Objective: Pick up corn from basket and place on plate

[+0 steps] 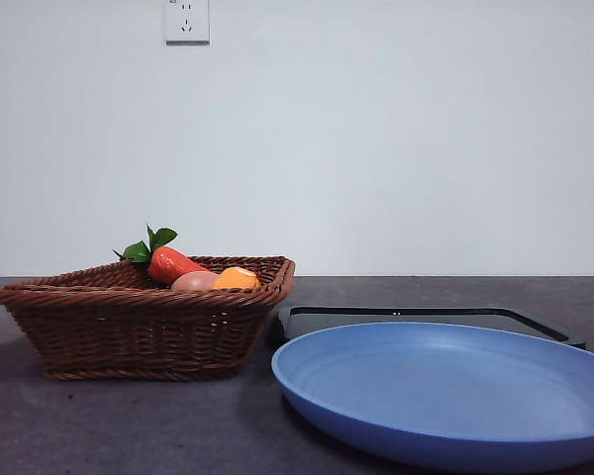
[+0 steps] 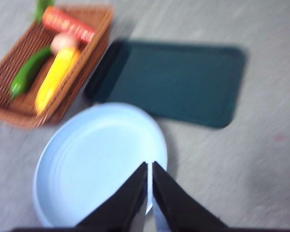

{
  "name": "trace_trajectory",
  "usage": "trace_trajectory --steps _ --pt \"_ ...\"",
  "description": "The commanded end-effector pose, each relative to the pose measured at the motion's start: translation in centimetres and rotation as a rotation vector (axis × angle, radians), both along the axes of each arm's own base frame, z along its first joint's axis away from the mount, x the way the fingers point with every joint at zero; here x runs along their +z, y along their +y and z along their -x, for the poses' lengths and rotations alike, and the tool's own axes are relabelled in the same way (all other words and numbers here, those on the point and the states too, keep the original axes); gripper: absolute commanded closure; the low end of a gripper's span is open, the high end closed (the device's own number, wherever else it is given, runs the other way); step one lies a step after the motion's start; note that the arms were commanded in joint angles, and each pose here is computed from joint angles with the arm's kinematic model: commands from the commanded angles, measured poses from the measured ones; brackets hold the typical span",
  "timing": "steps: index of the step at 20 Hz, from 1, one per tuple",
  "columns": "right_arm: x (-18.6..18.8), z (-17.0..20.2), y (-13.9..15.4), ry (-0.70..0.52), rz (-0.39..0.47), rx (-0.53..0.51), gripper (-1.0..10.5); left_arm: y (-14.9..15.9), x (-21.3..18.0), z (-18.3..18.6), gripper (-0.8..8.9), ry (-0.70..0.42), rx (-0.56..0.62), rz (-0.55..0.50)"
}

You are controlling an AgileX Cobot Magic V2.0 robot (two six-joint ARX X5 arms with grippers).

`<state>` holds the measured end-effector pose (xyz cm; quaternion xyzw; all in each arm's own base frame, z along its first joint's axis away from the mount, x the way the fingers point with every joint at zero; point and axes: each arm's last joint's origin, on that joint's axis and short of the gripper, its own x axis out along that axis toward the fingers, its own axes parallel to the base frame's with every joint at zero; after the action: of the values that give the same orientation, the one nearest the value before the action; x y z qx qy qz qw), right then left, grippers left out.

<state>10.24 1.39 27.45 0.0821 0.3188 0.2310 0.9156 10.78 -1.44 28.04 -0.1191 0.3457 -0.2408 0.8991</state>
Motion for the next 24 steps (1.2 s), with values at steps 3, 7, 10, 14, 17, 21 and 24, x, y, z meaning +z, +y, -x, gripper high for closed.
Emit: trace_trajectory --steps 3,7,10,14,17,21,24 --pt "0.3 -0.6 0.3 0.001 0.013 0.039 9.4 -0.2 0.3 -0.4 8.01 -0.015 -0.041 -0.022" --pt "0.3 -0.8 0.3 0.004 0.001 0.026 7.2 -0.2 0.3 -0.5 6.14 -0.02 -0.04 -0.021" --pt "0.2 -1.7 0.3 0.03 -0.024 0.008 6.8 -0.2 0.4 -0.6 4.57 -0.028 -0.033 -0.014" --pt "-1.0 -3.6 0.4 0.136 -0.033 0.014 6.8 -0.2 0.5 -0.6 4.57 -0.022 -0.026 -0.005" --pt "-2.5 -5.8 1.1 0.239 -0.029 0.05 6.8 -0.2 0.5 -0.6 4.58 -0.022 -0.026 -0.005" --pt "-5.2 -8.8 2.2 0.361 -0.015 0.092 6.8 -0.2 0.5 -0.6 4.58 -0.022 -0.026 -0.005" --pt "-7.2 -10.4 2.7 0.439 -0.005 0.103 6.8 -0.2 0.5 -0.6 4.59 -0.021 -0.026 -0.005"
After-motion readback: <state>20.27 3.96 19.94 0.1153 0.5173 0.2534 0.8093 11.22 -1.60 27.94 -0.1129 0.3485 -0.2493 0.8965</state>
